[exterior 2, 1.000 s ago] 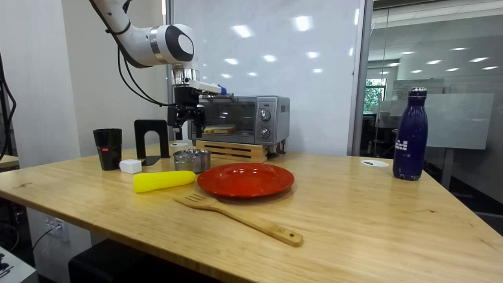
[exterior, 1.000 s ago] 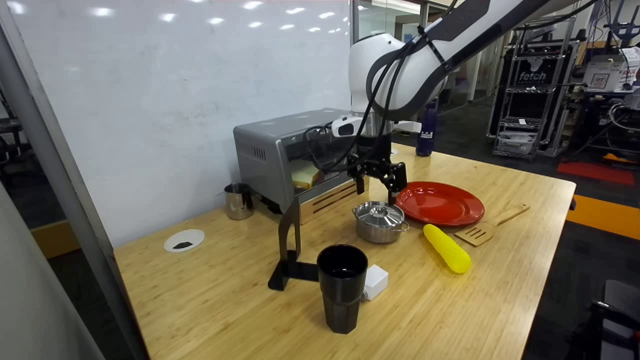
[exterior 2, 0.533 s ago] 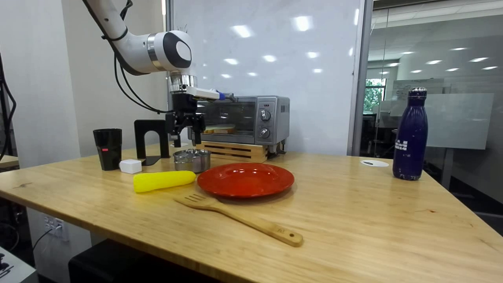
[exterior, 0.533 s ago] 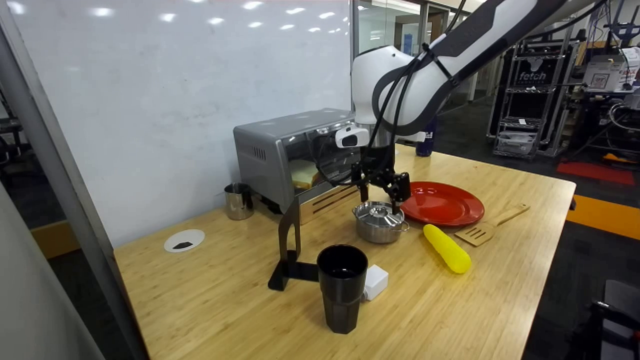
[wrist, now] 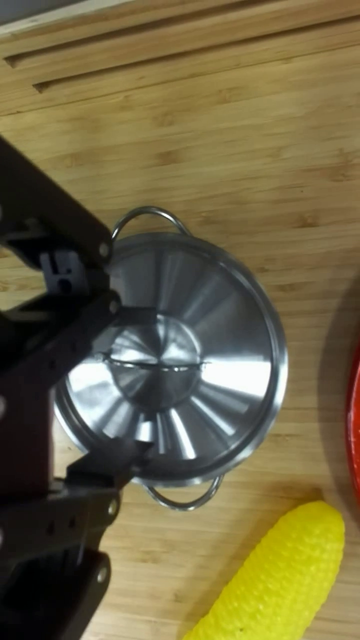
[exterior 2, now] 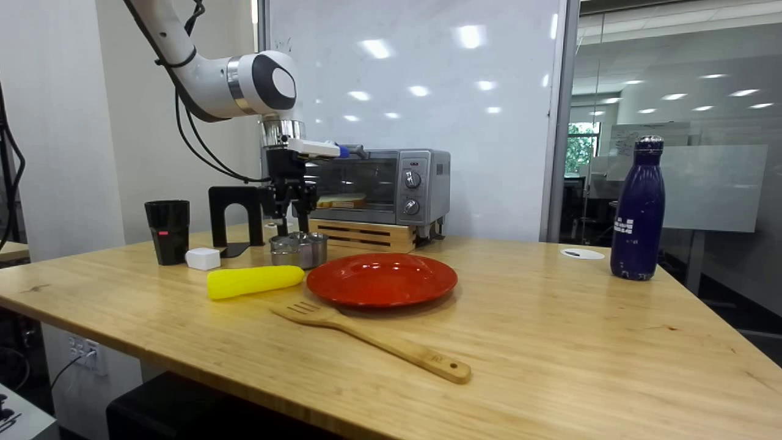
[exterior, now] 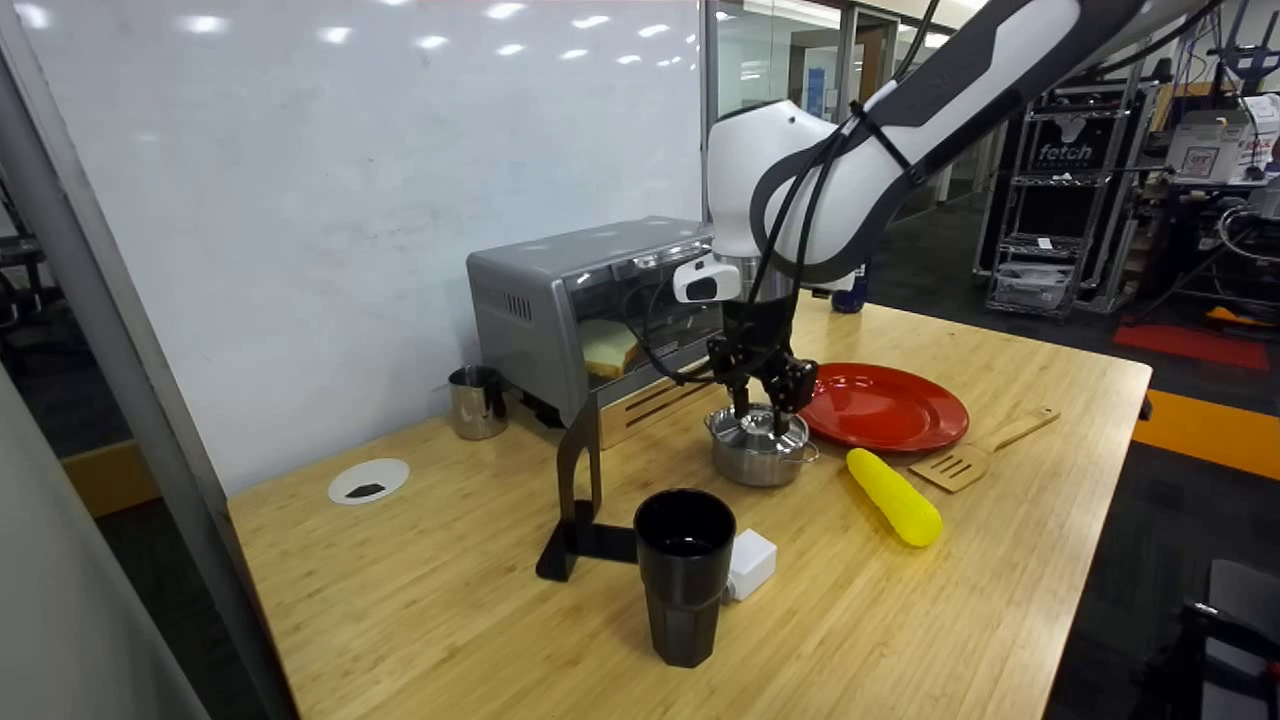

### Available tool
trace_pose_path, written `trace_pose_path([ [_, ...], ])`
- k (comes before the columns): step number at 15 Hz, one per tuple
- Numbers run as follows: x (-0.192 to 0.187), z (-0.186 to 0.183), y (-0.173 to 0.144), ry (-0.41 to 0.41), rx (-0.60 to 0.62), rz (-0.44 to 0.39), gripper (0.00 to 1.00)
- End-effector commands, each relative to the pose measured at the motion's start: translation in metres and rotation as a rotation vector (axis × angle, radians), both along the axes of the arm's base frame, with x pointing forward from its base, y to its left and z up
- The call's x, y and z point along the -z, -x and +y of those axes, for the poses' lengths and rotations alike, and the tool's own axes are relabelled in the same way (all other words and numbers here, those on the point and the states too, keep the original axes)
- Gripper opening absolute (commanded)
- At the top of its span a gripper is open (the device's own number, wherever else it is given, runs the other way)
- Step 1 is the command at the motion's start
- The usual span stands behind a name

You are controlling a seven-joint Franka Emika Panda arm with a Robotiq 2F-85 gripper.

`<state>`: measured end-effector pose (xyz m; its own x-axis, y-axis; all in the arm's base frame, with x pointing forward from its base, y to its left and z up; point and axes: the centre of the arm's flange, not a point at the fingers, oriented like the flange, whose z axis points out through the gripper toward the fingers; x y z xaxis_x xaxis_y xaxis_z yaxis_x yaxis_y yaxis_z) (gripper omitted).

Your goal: Pick the lid on the pot and put it on the counter

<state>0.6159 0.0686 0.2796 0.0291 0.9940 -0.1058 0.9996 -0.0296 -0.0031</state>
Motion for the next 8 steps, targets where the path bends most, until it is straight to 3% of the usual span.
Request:
trace_pose_path([
  [1, -0.002, -0.003, 0.007, 0.009, 0.007, -0.037, 0.31],
  [5, -0.005, -0.004, 0.005, 0.007, 0.012, -0.054, 0.04],
  [8, -0.020, -0.008, 0.004, -0.007, 0.031, -0.056, 0.00],
])
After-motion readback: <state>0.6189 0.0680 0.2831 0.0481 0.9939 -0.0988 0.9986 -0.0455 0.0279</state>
